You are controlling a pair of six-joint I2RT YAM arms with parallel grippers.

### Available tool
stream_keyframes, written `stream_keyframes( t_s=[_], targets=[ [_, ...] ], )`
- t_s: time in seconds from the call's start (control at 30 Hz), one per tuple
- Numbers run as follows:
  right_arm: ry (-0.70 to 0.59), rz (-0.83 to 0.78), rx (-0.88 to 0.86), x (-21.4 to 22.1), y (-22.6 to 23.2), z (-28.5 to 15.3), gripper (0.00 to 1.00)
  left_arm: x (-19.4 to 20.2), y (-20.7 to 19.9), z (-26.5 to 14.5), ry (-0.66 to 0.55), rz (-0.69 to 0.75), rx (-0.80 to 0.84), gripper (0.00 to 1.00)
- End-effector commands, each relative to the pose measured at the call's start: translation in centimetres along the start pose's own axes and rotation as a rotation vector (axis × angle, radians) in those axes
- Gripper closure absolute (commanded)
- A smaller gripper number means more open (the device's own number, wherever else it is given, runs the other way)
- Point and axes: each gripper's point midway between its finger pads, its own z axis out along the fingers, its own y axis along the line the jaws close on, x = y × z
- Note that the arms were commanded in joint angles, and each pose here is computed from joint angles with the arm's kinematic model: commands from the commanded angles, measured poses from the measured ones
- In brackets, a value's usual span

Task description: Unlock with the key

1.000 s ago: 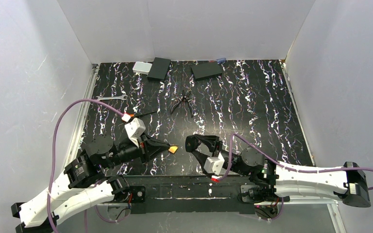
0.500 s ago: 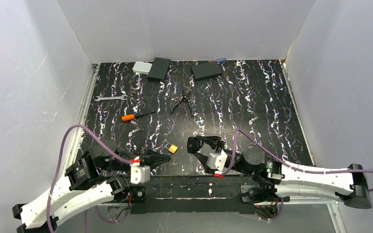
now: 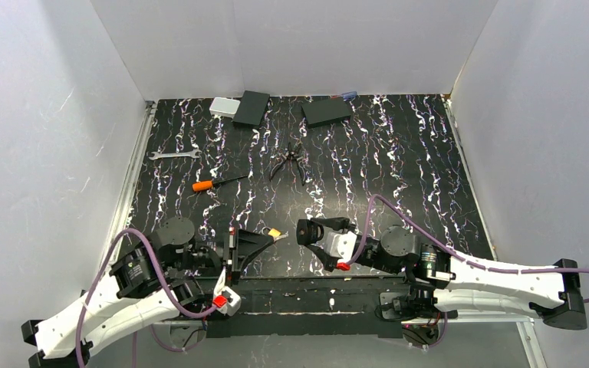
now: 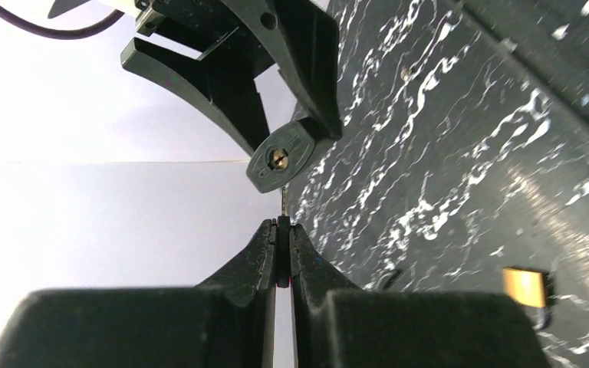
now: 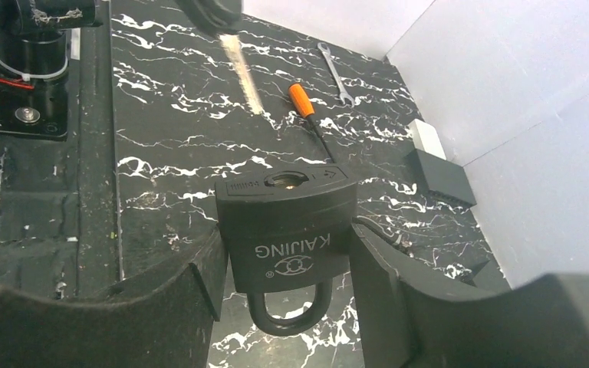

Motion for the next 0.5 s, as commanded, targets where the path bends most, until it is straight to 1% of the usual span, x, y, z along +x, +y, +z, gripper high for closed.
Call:
stream_keyframes(
  t_s=[0.0,0.13,0.2,0.3,0.47],
  targets=[
    [-0.148,0.052,0.075,-5.3,-2.7,-0.4,0.99,1.6,2.1,0.1,0.088,0.247,-0.015,1.0],
    [-0.134,0.035,0.049,-5.0,-2.3,-0.2,0.99,2.6,2.3,0.8,0.121,0.36,0.015,1.0],
    [-0.12,0.021,0.036,-4.8,-2.1,-0.1,0.99,2.9,2.2,1.3,0.124,0.391,0.033,1.0],
    [-0.101,0.009,0.043,-4.5,-2.3,-0.1,0.99,3.0,2.5,1.6,0.119,0.424,0.035,1.0],
    [-0.069,0.002,0.07,-4.1,-2.9,-0.1,0.99,2.6,2.1,1.9,0.089,0.434,0.052,1.0]
  ],
)
